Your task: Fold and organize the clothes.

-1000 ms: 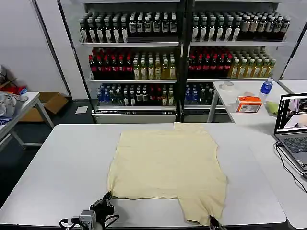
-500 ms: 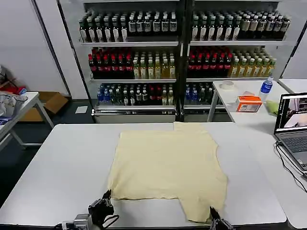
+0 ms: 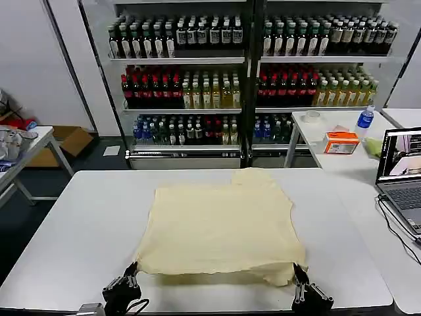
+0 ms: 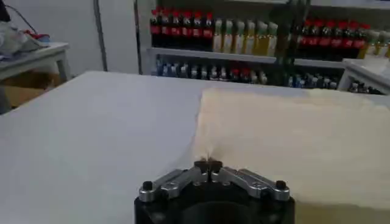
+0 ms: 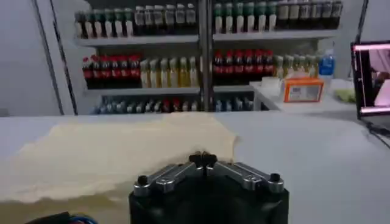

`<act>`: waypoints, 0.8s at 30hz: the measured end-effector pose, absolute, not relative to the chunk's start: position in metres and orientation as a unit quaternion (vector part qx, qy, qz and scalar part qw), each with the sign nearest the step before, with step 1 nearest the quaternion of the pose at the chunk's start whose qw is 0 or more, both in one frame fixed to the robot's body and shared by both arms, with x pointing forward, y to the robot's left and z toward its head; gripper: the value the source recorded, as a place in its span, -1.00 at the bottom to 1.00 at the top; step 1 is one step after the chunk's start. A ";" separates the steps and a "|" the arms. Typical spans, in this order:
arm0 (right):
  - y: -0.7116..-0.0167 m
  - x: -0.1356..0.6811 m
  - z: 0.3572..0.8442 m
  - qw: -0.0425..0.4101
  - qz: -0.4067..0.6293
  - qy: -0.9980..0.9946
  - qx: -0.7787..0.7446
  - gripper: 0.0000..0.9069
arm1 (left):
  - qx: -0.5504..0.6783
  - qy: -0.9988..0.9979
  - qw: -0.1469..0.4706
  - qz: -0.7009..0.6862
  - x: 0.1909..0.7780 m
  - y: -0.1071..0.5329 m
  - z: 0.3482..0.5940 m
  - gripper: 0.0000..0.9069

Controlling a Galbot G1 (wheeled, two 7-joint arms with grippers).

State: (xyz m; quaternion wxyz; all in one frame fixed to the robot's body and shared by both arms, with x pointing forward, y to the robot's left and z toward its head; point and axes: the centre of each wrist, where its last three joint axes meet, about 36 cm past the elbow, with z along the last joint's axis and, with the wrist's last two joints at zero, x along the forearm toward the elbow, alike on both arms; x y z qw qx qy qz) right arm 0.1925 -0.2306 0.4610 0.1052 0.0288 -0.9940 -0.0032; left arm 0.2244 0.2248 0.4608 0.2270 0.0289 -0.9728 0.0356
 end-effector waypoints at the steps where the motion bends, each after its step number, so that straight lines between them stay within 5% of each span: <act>1: -0.231 0.194 0.462 0.101 -0.003 -0.994 0.030 -1.00 | 0.028 -0.973 0.225 0.035 0.224 0.226 0.463 -0.93; 24: -0.232 0.260 0.431 0.081 0.047 -0.991 0.092 -1.00 | 0.009 -0.982 0.190 0.006 0.251 0.233 0.452 -0.93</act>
